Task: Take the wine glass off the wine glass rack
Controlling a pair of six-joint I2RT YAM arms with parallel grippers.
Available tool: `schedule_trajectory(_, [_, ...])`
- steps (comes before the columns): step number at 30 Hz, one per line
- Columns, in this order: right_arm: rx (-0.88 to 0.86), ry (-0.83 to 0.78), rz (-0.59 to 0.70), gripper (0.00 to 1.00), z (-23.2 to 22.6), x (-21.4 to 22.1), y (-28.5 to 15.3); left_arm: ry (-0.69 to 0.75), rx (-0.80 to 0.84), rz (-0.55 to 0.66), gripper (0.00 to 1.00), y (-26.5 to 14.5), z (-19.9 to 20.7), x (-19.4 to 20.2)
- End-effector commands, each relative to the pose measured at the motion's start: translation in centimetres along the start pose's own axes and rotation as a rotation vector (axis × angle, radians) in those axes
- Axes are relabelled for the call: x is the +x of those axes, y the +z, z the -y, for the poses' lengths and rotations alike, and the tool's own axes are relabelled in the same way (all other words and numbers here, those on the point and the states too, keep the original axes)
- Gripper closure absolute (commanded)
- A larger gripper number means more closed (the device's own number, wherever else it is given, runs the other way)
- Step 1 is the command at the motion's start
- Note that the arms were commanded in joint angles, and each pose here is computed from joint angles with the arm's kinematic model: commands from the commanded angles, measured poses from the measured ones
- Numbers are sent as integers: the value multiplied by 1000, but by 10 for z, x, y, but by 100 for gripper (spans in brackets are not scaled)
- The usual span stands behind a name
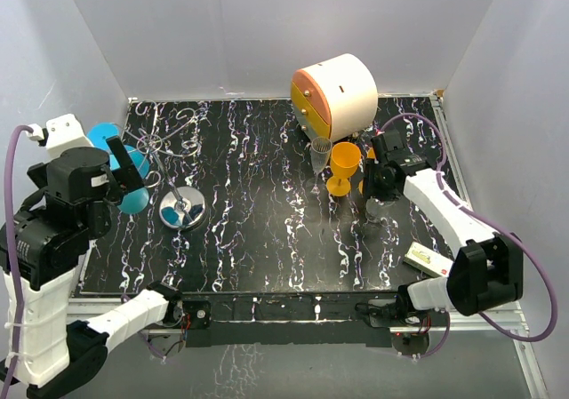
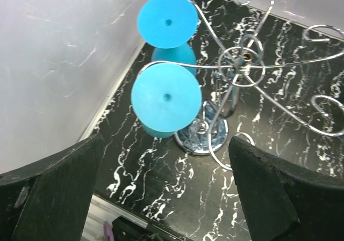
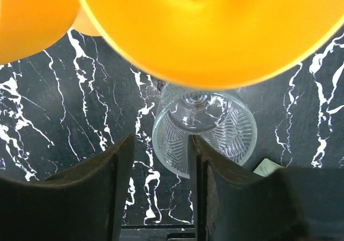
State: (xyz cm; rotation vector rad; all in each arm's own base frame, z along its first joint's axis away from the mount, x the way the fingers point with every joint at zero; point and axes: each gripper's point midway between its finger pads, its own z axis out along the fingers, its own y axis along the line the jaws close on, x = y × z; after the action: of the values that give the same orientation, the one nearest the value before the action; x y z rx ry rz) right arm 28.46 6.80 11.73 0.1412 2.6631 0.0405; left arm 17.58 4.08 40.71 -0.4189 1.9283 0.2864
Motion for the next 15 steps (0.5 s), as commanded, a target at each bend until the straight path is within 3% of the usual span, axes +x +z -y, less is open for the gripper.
schedule_trajectory(1, [-73,-1,183,52,-10,-44,-44,81,-133,1,1,3,-23,3])
schedule_trajectory(3, [-125,-7,235,38,-18,-53,-62,109,-166,-8,1,7,-25,5])
schedule_trajectory(6, [-198,-28,310,27,-27,-65,-90,116,-200,-20,1,9,-27,7])
schedule_trajectory(15, [-415,-131,430,4,-69,-69,-137,109,-158,-52,1,23,-2,10])
